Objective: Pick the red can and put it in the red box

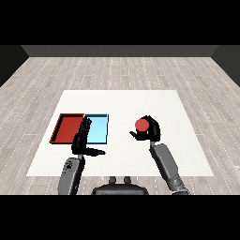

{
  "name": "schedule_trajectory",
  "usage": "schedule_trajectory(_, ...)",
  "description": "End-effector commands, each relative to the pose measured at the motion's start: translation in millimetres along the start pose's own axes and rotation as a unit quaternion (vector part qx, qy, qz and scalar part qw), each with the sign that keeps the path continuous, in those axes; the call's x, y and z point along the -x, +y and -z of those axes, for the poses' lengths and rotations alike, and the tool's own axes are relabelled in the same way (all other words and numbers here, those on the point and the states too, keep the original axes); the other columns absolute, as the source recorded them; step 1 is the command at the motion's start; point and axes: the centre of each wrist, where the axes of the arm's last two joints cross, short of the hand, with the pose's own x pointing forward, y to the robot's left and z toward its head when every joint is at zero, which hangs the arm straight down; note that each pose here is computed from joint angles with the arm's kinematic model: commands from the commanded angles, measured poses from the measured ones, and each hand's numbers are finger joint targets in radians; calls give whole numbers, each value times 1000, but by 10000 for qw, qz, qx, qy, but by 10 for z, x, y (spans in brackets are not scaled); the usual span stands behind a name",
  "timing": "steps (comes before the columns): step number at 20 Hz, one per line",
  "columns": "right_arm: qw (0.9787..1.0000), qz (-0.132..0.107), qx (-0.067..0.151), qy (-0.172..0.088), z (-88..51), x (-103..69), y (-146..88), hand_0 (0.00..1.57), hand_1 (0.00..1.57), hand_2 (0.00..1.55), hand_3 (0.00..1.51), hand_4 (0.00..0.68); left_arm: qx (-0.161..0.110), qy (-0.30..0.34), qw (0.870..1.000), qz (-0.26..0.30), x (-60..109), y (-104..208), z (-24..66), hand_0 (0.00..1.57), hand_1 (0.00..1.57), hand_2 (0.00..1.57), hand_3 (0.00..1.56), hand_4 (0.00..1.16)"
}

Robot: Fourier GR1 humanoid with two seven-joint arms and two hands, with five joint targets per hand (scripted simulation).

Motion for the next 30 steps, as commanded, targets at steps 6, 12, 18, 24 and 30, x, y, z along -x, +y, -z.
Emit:
schedule_trajectory(6,9996,95,-23,-274,210,-270,684,1440,1440,1405,1382,628,259,339,9991,79,-35,-276,75,0,0,0,0,0)
schedule_trajectory(12,9985,180,-42,-514,258,-199,638,1420,1420,1415,1397,630,339,558,9977,166,164,-502,326,0,0,0,0,0)
schedule_trajectory(18,9966,315,-234,-723,-60,-248,638,1442,1442,1430,1395,616,521,826,9952,-43,380,-603,151,0,0,0,0,0)
schedule_trajectory(24,9961,236,-324,-791,-67,-225,720,1451,1451,1442,1395,651,463,1007,9938,-14,525,-763,138,0,0,0,0,0)
schedule_trajectory(30,9957,216,-390,-812,-34,-346,840,1462,1462,1435,1392,653,563,1119,9921,-109,628,-814,300,0,0,0,0,0)
